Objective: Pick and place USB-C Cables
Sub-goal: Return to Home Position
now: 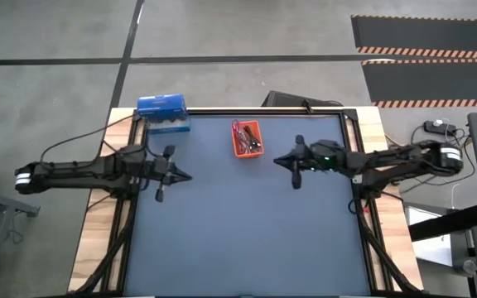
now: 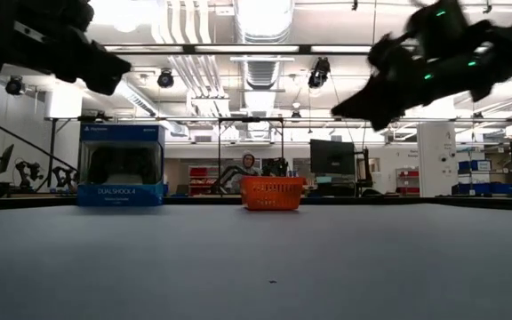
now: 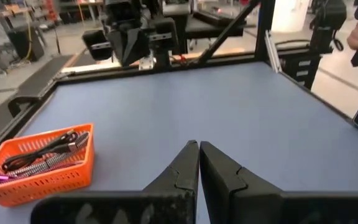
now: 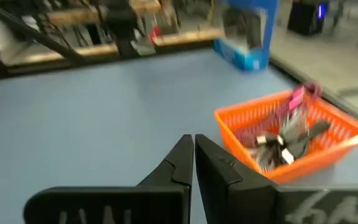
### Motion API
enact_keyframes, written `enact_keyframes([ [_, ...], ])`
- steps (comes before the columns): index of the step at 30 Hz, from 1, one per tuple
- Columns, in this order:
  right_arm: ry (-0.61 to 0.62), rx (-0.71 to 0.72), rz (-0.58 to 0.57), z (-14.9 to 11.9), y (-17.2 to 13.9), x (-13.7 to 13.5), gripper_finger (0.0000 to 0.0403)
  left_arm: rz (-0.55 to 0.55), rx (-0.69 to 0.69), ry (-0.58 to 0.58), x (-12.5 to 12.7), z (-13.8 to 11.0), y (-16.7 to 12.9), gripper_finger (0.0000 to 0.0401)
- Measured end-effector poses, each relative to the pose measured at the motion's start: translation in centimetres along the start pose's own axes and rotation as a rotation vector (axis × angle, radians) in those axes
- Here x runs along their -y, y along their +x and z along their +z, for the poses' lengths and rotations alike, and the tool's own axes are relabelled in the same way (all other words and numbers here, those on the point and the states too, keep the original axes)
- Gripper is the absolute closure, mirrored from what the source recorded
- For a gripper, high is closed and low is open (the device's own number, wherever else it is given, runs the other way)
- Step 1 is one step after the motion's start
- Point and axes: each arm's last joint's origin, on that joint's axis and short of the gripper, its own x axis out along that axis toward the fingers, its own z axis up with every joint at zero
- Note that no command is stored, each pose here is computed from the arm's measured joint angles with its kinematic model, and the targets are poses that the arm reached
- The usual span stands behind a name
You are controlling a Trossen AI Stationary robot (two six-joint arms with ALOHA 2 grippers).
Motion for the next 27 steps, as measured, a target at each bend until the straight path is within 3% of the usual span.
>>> enact_keyframes([
  [11, -0.163, 0.252, -0.002, -0.4, -6.0, -3.0, 0.0394, 0.01, 0.131, -0.071, 0.7, -1.9, -1.6, 0.0401],
  [27, -0.345, 0.337, -0.034, -1.3, -11.3, -2.7, 0.0394, 0.015, 0.242, -0.091, 1.3, -4.9, -2.2, 0.0401],
])
